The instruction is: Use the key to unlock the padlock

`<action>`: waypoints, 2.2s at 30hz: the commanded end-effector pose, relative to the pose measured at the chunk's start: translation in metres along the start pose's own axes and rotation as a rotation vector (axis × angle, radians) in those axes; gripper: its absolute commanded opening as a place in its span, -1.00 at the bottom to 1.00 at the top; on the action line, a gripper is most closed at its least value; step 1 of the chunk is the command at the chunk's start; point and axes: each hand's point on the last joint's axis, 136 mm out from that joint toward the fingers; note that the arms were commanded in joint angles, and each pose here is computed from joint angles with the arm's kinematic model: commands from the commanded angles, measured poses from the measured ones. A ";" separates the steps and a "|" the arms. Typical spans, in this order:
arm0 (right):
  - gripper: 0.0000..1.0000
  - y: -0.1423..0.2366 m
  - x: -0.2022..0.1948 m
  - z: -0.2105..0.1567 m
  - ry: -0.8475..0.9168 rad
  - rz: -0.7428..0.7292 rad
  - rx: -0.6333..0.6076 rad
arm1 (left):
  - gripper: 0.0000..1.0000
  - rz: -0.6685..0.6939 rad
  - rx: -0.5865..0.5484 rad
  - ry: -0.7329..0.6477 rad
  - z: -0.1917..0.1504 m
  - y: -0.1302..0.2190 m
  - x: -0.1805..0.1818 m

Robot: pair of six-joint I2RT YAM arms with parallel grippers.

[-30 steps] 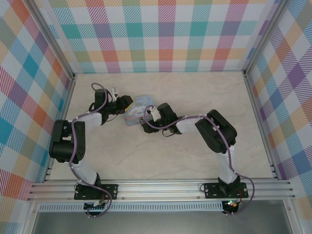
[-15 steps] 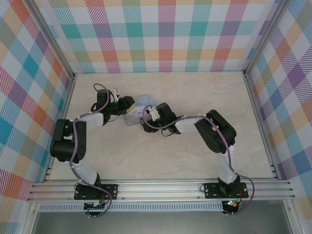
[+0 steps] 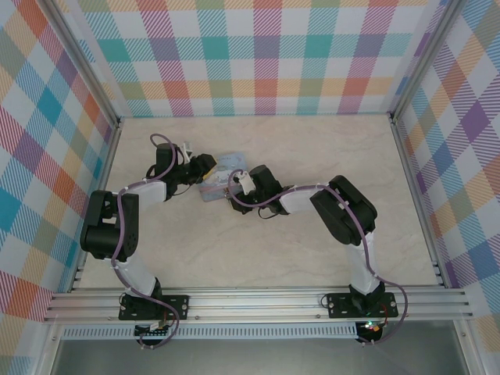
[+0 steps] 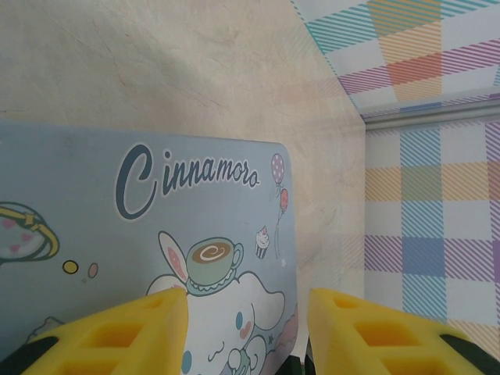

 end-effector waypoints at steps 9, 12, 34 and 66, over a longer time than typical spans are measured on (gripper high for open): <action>-0.88 0.024 -0.036 -0.003 -0.094 -0.274 -0.007 | -0.12 0.029 0.024 -0.015 -0.027 0.004 0.007; -0.88 0.033 -0.043 -0.005 -0.129 -0.331 -0.008 | -0.12 0.041 0.018 -0.014 -0.036 0.008 0.010; -0.88 0.041 -0.048 0.028 -0.377 -0.363 -0.066 | -0.11 0.090 0.059 -0.030 -0.080 0.004 0.019; -0.84 0.104 -0.047 0.055 -0.338 -0.270 -0.055 | 0.17 -0.004 0.040 -0.117 -0.065 0.017 -0.031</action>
Point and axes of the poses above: each hand's point on the last joint's axis, 136 mm out from that joint toward the fingers, its own y axis back along the fingers, its own x axis along the line the jaws close on, z = x × y, and after that the axes turned 4 degrees about y, right-handed
